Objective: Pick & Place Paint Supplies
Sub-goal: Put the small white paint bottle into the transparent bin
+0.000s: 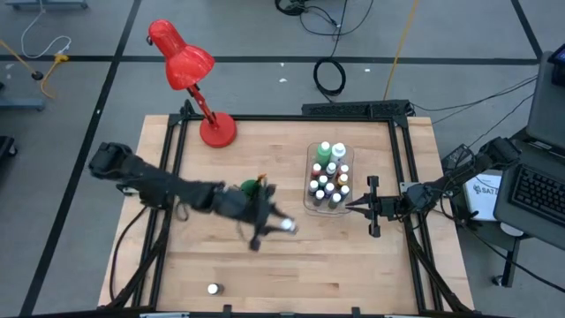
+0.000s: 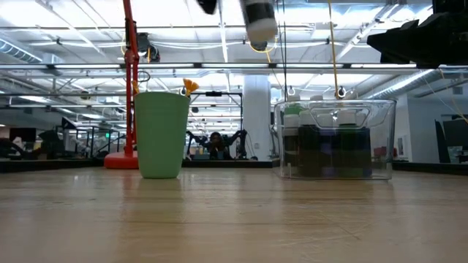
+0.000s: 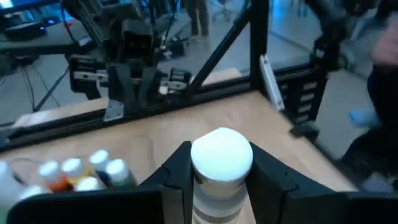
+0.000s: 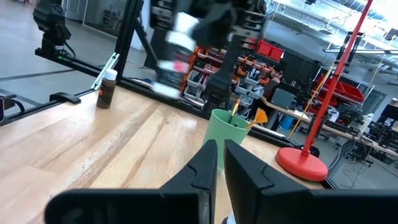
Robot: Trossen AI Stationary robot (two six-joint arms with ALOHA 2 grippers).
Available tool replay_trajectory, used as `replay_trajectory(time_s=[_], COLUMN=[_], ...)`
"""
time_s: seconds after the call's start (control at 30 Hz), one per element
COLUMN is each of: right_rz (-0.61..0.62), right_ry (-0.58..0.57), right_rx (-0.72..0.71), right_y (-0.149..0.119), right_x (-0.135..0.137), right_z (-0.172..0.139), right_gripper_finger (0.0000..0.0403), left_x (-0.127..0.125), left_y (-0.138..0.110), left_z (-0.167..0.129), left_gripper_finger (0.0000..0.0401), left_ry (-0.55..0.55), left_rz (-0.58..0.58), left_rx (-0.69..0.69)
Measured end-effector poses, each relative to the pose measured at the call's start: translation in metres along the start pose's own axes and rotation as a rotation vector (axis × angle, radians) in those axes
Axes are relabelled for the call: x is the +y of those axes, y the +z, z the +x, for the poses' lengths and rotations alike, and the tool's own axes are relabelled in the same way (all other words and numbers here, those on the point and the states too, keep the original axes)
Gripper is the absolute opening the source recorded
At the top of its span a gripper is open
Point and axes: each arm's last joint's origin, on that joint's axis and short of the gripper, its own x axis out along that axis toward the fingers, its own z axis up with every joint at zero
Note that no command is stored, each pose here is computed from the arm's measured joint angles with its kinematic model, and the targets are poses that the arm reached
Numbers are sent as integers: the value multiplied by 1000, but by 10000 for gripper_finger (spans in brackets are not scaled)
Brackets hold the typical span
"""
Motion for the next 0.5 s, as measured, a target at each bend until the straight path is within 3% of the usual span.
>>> replay_trajectory(time_s=[0.1, 0.23, 0.5], right_rz=[0, -16, -21], right_ry=[0, 5, 10], right_rx=[0, 13, 22], right_y=[0, -1, -2], right_x=[0, 1, 1], right_z=[0, 0, 0], right_gripper_finger=[22, 22, 22], left_x=[30, 72, 120], left_y=[9, 8, -33], left_z=[15, 41, 87], left_gripper_finger=[97, 97, 97], left_ry=[-29, -28, 60], left_rz=[77, 63, -24], left_rx=[-22, -31, 90])
